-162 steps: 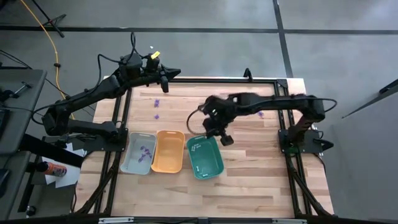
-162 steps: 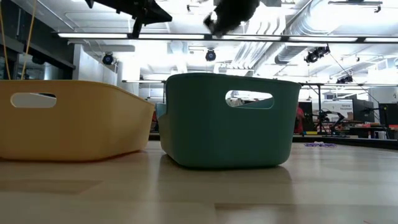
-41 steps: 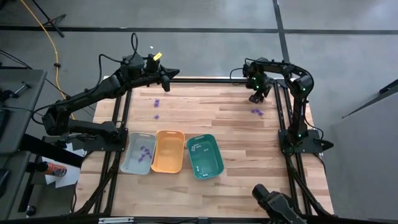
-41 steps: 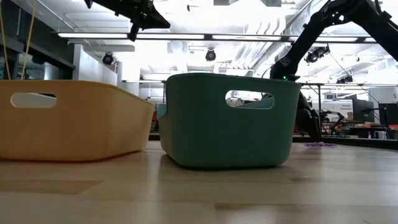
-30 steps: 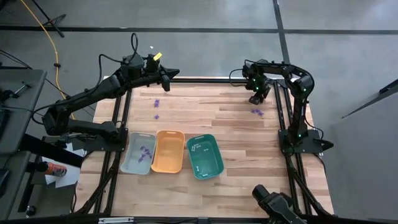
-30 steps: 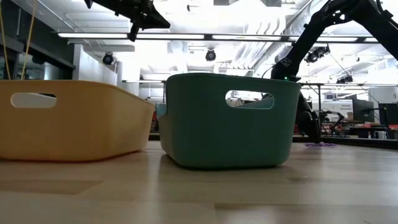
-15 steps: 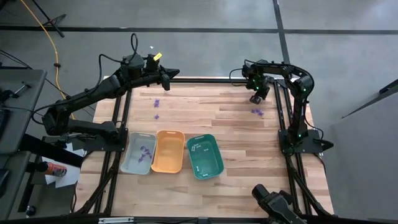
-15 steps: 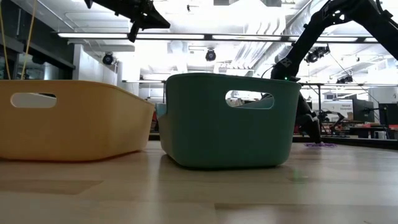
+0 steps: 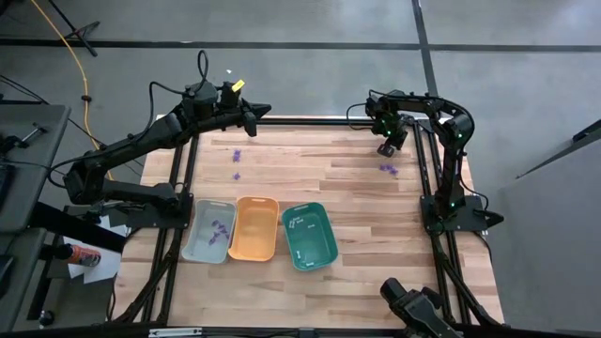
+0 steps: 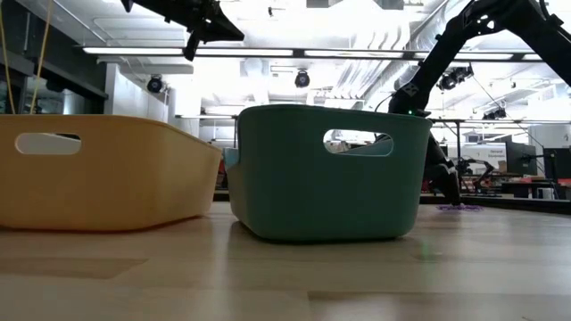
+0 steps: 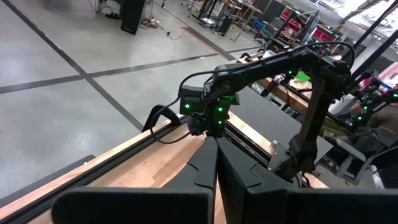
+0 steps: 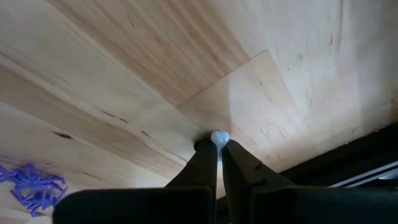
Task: Sort Halloween decoration
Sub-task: Put the white bone toy into the green bin
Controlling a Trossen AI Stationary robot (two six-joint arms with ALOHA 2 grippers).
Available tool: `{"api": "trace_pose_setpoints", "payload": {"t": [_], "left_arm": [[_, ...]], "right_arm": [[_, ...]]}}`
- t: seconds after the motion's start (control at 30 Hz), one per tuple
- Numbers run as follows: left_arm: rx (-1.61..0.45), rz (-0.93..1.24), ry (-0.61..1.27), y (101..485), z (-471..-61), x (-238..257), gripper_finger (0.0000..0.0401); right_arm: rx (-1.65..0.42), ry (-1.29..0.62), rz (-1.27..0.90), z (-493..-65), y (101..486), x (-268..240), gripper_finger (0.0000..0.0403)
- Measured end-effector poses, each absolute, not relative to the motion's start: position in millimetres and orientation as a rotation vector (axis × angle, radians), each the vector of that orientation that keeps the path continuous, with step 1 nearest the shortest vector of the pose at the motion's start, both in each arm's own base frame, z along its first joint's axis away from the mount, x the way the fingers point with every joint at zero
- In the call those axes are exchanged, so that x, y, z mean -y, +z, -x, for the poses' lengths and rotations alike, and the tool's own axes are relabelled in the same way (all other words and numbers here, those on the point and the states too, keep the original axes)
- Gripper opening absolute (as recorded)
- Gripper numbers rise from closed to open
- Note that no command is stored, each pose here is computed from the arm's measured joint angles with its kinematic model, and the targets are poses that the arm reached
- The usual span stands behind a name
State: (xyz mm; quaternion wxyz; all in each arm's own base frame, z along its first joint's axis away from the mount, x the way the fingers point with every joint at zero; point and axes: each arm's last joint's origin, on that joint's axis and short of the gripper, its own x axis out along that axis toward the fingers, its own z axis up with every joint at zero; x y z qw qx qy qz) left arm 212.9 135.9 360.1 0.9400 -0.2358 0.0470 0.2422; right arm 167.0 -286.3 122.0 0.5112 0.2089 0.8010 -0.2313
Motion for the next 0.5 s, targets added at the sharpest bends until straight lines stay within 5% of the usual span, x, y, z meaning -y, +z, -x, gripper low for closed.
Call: {"api": "trace_pose_setpoints", "payload": {"t": [0.27, 0.5], "left_arm": [[-0.107, 0.434, 0.491, 360, -213, -136, 0.0000], [-0.113, 0.421, 0.490, 360, -213, -136, 0.0000]], "right_arm": [[-1.944, -0.551, -0.523, -168, 136, 290, 0.0000], [-1.667, -0.568, -0.570, -174, 191, 290, 0.0000]]}}
